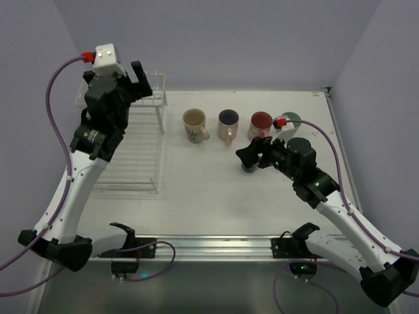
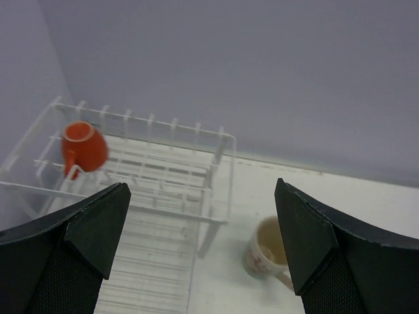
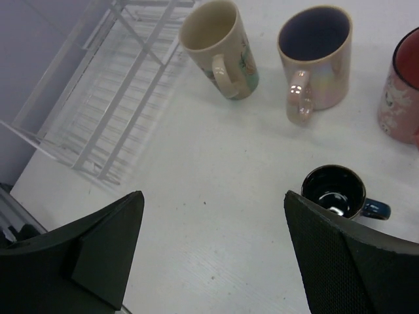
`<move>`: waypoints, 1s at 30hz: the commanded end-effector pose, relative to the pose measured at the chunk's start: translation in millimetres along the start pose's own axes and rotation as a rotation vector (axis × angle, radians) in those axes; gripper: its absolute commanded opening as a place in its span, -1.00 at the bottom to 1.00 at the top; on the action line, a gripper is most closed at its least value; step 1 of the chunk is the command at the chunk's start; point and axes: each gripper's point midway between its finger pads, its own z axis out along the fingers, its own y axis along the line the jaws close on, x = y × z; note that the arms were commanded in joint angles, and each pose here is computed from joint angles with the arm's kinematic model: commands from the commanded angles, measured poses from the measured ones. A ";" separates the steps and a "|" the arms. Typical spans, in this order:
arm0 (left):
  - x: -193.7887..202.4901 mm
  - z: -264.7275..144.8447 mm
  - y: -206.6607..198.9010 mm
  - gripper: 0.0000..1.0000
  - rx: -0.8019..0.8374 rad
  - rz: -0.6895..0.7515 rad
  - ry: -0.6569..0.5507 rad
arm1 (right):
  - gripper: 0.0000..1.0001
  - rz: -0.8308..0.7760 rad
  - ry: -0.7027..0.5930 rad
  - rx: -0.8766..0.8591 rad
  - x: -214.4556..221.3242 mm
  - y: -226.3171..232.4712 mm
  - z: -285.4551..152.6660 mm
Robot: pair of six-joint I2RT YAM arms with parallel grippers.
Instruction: Unload the cups from the dish rack
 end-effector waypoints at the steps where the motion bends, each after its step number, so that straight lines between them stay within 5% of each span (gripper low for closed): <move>1: -8.9 41.3 49.5 1.00 -0.157 -0.001 0.027 | 0.81 0.056 0.004 -0.104 14.6 14.5 9.0; 8: -5.3 101.8 133.1 1.00 -0.312 -0.035 0.128 | 0.81 0.058 0.017 -0.143 31.2 15.5 10.0; 16: 36.2 142.3 180.0 1.00 -0.327 0.002 0.282 | 0.81 0.074 0.039 -0.177 38.7 20.2 11.0; 30: 83.2 184.8 178.0 1.00 -0.088 0.053 0.366 | 0.81 0.075 0.062 -0.168 45.4 17.3 15.2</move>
